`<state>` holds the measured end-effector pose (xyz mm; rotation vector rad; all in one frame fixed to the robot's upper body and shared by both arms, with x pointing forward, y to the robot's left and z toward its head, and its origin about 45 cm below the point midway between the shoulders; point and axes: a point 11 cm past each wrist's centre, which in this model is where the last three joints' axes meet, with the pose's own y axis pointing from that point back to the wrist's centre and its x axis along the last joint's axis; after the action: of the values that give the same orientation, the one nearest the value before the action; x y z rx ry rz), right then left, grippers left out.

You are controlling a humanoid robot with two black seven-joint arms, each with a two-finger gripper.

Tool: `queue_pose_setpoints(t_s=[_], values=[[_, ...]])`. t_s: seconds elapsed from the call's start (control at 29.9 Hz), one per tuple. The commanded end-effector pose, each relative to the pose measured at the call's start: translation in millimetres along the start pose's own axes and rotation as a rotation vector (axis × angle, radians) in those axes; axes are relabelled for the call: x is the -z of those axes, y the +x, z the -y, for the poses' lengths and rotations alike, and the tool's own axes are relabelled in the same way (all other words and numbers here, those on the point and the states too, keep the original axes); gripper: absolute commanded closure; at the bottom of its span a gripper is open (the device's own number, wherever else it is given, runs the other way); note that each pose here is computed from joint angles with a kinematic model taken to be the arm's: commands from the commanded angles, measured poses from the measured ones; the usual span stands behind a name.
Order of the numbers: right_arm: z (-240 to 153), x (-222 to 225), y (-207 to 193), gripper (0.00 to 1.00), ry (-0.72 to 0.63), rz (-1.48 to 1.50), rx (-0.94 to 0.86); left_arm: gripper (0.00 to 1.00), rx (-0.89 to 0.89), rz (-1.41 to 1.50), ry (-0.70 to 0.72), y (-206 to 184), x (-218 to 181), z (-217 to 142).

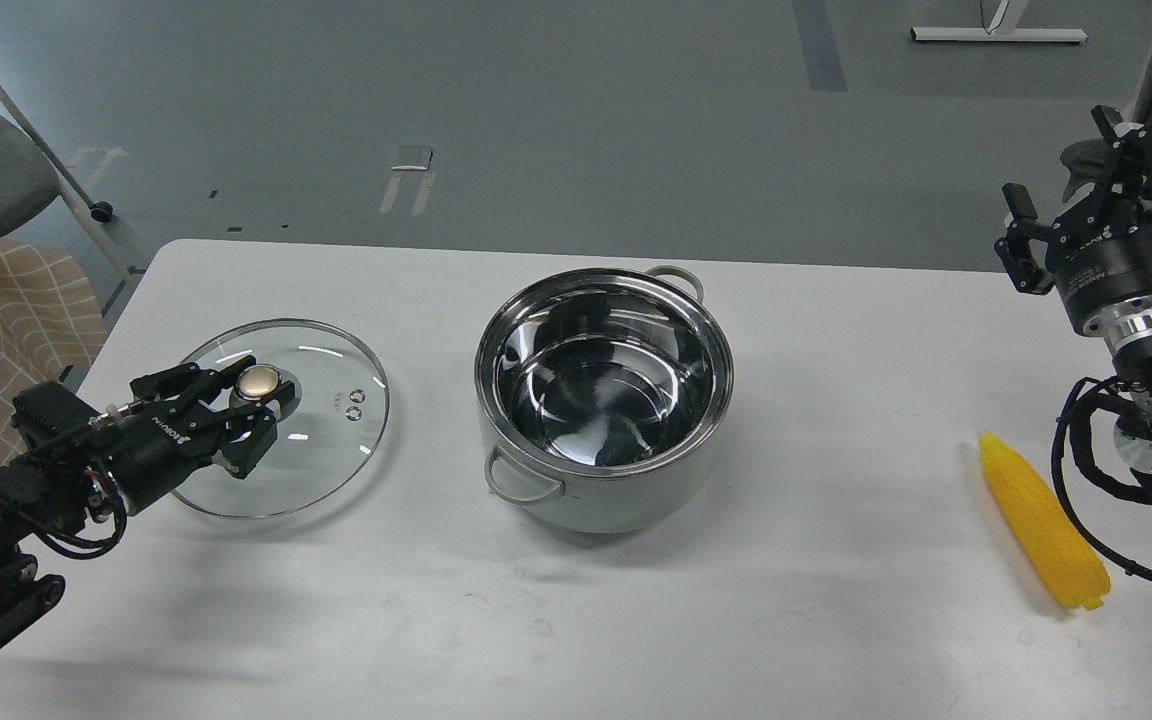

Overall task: Open pot and put corn in
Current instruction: 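Lower the lid onto the table beside the pot and release it, then raise the left gripper away and move the right gripper to the corn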

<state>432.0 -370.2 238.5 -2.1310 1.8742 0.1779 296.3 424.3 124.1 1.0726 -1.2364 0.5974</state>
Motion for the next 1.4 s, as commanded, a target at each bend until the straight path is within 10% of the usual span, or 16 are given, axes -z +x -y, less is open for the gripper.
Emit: queue_pose_setpoints(t_s=[0.0,0.8,1.37], values=[[0.1,-0.3,-0.4,0.00,0.000,0.001,0.001,0.49,0.013,-0.004,0.006,-5.4,0.4,-3.4],[-0.2,0.3,0.8,0.00,0.002,0.002,-0.003,0.10,-0.018,-0.033,0.016,0.8,0.2,-0.9],[8.6,44.0,9.2,0.00,0.022,-0.244,0.089,0.03,-0.342,-0.588,-0.018,183.2,30.2,52.6]])
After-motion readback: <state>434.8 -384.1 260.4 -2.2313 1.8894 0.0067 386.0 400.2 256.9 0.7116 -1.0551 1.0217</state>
